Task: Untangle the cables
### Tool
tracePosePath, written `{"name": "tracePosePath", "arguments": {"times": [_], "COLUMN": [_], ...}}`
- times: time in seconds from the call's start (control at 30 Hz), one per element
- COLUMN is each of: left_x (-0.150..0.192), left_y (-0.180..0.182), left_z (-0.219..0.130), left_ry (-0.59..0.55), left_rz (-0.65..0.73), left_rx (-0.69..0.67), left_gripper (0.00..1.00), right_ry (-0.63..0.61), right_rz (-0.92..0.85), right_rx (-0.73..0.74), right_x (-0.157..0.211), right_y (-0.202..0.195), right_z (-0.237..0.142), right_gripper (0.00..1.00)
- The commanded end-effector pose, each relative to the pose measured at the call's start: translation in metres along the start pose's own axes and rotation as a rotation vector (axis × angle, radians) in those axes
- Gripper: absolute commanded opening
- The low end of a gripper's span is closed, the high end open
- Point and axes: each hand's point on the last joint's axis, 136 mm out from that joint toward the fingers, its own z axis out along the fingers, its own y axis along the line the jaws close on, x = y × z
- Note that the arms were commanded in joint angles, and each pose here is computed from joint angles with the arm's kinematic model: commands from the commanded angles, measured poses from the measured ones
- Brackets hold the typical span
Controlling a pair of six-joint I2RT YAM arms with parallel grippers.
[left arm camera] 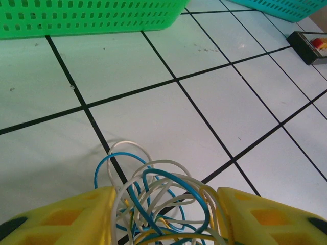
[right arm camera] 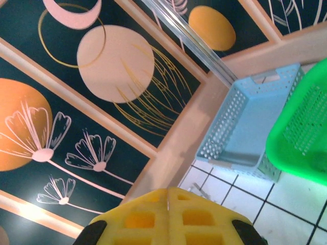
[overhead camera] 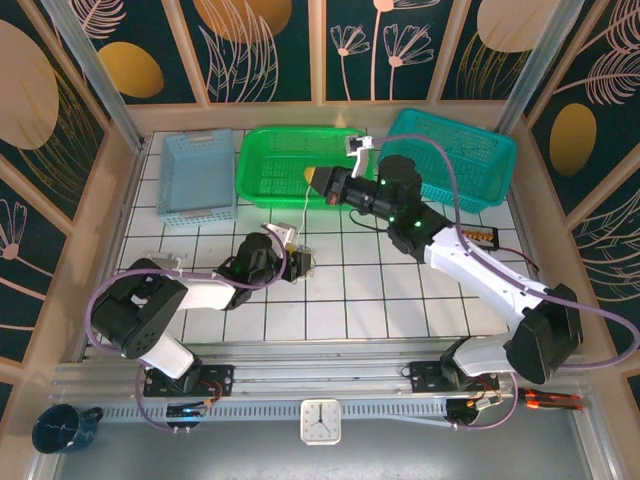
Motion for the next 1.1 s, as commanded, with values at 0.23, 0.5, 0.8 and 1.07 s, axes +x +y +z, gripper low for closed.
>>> {"name": "tracePosePath", "arguments": {"times": [0.23,0.5,0.8,1.07], "left_x": [0.012,0.017,0.021,0.023], "left_y": [0.002,0.004,0.005,0.005], "left_z": [0.000,0.001,0.002,0.002], "left_ry": [0.006,0.016,0.025,0.026], "left_rz": [-0.016,-0.026,-0.032,-0.039], "left_rx": [0.003,0.003,0.002,0.005], "left_gripper": [0.53,0.51,0.50,0.50], "right_ry": [-0.233,-0.307,-0.351,-0.522], "right_rz": [-0.067,-0.090,-0.141,-0.250], "right_rx": [-0.187,-0.222,-0.223,-0.182], "right_x": [-0.097,-0.131,-0.157,-0.213], "right_y": [0.063,0.074,0.084,0.095], "right_z": [-0.048,-0.070,-0.082,-0.121], "right_gripper": [0.00,0.00,0.00,0.00]}}
